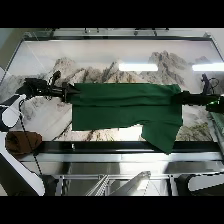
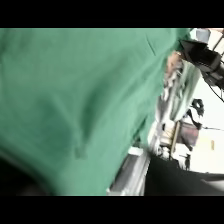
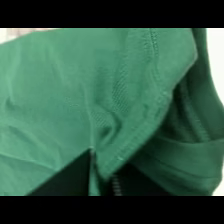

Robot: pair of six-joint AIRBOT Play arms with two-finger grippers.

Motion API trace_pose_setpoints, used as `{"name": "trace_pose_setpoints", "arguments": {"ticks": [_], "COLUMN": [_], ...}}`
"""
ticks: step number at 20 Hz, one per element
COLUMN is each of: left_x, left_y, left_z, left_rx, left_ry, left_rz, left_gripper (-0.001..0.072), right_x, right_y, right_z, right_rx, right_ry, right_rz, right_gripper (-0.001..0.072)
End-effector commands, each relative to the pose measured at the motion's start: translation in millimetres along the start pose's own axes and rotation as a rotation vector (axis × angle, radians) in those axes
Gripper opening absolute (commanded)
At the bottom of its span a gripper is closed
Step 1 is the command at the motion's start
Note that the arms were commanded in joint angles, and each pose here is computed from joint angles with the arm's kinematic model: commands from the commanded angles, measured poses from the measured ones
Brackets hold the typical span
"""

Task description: Fold the shirts.

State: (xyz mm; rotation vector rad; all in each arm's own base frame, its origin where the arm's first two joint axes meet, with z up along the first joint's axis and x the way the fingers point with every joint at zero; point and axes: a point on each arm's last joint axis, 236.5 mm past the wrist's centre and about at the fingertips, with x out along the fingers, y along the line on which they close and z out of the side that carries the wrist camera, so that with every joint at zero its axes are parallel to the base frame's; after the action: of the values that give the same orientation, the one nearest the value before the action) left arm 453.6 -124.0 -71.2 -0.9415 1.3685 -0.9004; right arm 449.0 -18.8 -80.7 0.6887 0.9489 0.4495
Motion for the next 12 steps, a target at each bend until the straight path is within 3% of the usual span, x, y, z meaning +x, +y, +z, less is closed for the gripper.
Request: {"name": "trace_pose_setpoints", "arguments": {"ticks": [1, 2, 3, 4, 7, 9, 12], "left_x": [-8.5, -15.7, -23.2, -30.8, -42.2, -48.1, -74.6], "left_y": [-9.0, -11.6, -14.1, -17.5, -32.8, -22.8, 24.2], "left_z": [-17.4, -23.4, -29.3, -36.3, -59.5, -94.2, -151.0], "left_rx": [-0.077, -0.108, -0.14, -0.173, -0.222, -0.233, -0.283], "left_ry": [0.068, 0.089, 0.11, 0.136, 0.182, 0.23, 0.257], "left_rz": [-0.05, -0.07, -0.09, -0.111, -0.139, -0.029, 0.279], "left_gripper": [0.0676, 0.0675, 0.0675, 0.0675, 0.0675, 0.0675, 0.0676], "right_x": [-10.3, -25.2, -41.8, -61.8, -116.6, -146.0, -168.2], "right_y": [-5.2, -12.8, -20.8, -25.8, -32.8, -30.1, -34.5], "right_z": [-4.1, -7.4, -11.3, -16.2, -24.5, -31.2, -61.4], "right_rx": [0.011, 0.009, 0.017, 0.016, 0.036, 0.08, 0.217], "right_ry": [0.031, 0.054, 0.076, 0.101, 0.117, 0.057, -0.034], "right_rz": [-0.078, -0.139, -0.206, -0.269, -0.43, -0.488, -0.535], "right_gripper": [0.0192, 0.0208, 0.0331, 0.037, 0.037, 0.037, 0.037]}}
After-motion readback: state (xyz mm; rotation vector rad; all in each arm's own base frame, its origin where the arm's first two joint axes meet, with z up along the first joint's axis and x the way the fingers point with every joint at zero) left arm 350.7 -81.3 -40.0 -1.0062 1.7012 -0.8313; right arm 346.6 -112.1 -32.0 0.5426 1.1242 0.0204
